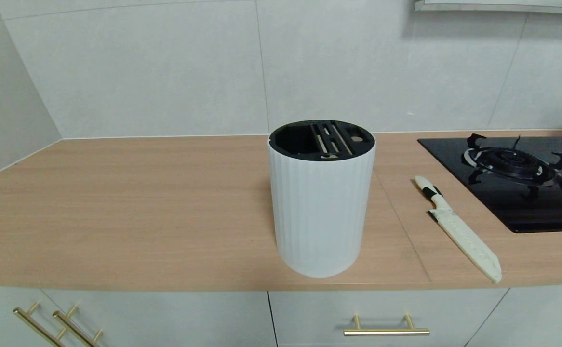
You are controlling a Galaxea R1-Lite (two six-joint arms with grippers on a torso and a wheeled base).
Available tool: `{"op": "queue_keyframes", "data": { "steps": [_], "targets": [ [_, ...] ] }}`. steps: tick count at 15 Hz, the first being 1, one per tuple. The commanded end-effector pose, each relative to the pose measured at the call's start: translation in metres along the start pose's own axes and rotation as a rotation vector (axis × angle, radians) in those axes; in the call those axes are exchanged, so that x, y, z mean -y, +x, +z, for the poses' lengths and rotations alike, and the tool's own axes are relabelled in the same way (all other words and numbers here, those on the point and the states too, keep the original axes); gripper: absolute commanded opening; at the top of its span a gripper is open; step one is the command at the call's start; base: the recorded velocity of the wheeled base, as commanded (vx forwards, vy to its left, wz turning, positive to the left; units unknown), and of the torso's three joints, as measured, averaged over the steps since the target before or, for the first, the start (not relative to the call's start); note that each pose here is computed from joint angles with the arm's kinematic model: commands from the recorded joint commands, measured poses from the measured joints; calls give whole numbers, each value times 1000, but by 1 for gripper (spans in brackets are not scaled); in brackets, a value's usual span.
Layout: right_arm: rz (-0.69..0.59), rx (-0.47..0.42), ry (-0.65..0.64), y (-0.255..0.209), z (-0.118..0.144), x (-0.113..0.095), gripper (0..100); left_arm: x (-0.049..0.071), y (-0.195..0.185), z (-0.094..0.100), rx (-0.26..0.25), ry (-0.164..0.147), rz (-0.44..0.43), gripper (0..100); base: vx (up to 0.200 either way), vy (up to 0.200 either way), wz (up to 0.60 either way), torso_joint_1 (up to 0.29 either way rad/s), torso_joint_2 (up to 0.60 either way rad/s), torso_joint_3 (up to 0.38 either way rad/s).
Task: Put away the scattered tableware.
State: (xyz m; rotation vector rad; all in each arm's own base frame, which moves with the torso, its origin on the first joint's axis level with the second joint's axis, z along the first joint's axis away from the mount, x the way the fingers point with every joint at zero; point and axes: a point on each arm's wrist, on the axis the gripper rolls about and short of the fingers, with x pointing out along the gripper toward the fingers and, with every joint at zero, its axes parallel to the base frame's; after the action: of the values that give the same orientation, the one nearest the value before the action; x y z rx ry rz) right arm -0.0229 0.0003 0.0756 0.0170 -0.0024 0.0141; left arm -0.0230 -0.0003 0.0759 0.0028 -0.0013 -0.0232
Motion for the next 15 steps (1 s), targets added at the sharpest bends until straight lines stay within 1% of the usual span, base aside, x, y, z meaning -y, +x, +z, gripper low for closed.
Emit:
{"op": "queue_keyframes", "data": {
  "steps": [1,10,15],
  "targets": [
    [1,-1,0,0,0,0,100,0,0,0,-1,0,0,100,0,0,0,203,-500,-286],
    [1,-1,0,0,0,0,100,0,0,0,-1,0,0,100,0,0,0,231,-516,-289],
    [1,-1,0,0,0,0,100,0,0,0,-1,0,0,100,0,0,0,262,-572,-310]
  ]
}}
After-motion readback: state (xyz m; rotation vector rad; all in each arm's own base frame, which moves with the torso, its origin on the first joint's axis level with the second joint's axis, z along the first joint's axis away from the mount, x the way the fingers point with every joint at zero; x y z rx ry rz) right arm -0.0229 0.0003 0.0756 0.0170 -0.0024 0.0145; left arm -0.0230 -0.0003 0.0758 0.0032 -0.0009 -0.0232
